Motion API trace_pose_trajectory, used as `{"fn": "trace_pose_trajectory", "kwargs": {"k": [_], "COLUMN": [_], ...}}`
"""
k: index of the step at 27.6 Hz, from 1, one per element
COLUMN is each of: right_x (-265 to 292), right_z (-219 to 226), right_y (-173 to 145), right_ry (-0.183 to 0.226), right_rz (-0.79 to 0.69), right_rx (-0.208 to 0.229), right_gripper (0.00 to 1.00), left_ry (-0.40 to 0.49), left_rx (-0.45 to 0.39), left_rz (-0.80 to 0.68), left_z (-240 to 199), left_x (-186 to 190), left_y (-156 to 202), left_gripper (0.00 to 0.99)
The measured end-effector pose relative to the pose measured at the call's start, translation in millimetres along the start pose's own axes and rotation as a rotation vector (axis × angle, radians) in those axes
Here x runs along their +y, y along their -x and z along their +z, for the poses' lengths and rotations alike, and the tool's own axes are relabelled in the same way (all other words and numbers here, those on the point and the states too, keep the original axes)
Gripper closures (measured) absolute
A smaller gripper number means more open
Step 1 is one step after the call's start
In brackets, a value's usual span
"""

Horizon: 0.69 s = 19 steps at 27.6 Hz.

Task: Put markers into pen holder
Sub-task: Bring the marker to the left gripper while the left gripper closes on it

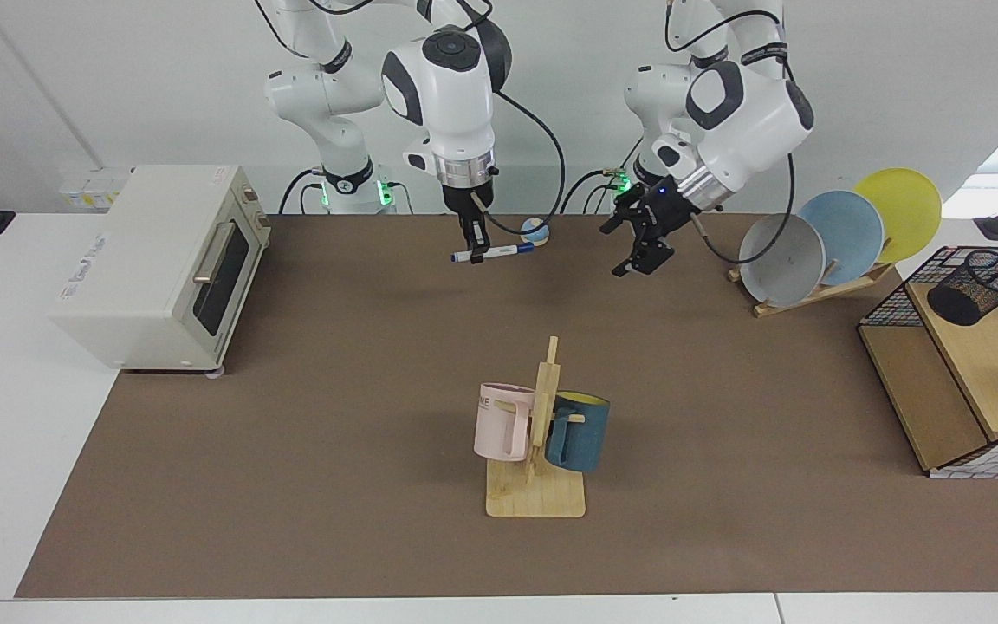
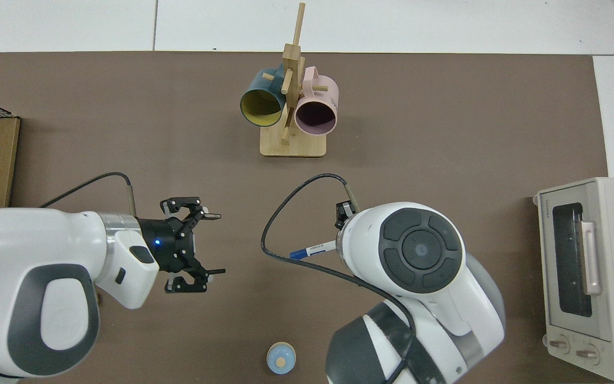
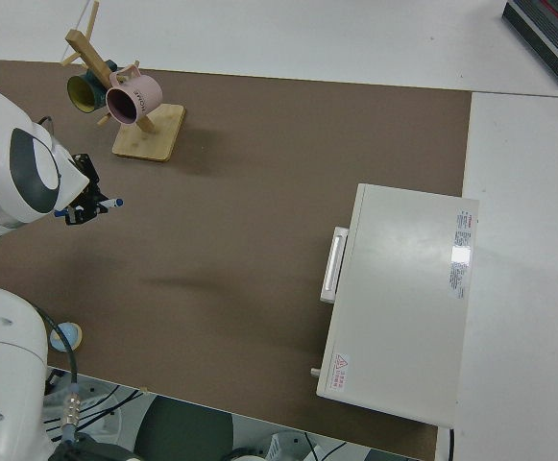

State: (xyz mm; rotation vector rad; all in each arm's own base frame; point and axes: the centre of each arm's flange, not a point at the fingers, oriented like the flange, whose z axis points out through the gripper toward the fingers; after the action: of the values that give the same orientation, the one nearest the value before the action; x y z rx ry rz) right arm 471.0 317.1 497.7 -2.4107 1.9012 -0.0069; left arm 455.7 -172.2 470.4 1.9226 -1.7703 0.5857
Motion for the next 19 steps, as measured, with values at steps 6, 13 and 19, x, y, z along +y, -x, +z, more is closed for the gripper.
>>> {"fn": "trace_pose_trajectory", "kwargs": {"k": [6,13,19], "right_x": [-2.4,-8.1,-9.5], "right_z": [12.0,28.3,29.5], "right_y": [21.9,29.4,29.0], "right_ry": [-0.025,-0.026,-0.025], "right_rz": [0.018,0.016,0.016], "right_rx": [-0.027,-0.045,-0.045], "right_gripper": [0.83,0.83,0.83], "left_ry": [-0.018,-0.035,-0.059], "left_rx": [0.000,-0.016,-0.019], "left_rz": [0.000,-0.005,-0.011], "left_z": [31.4,53.1,54.5], "left_x": [32.7,53.0,50.4], "left_y": [-42.5,-73.4,-69.5], "left_gripper": [0.000,0.057,0.057]}}
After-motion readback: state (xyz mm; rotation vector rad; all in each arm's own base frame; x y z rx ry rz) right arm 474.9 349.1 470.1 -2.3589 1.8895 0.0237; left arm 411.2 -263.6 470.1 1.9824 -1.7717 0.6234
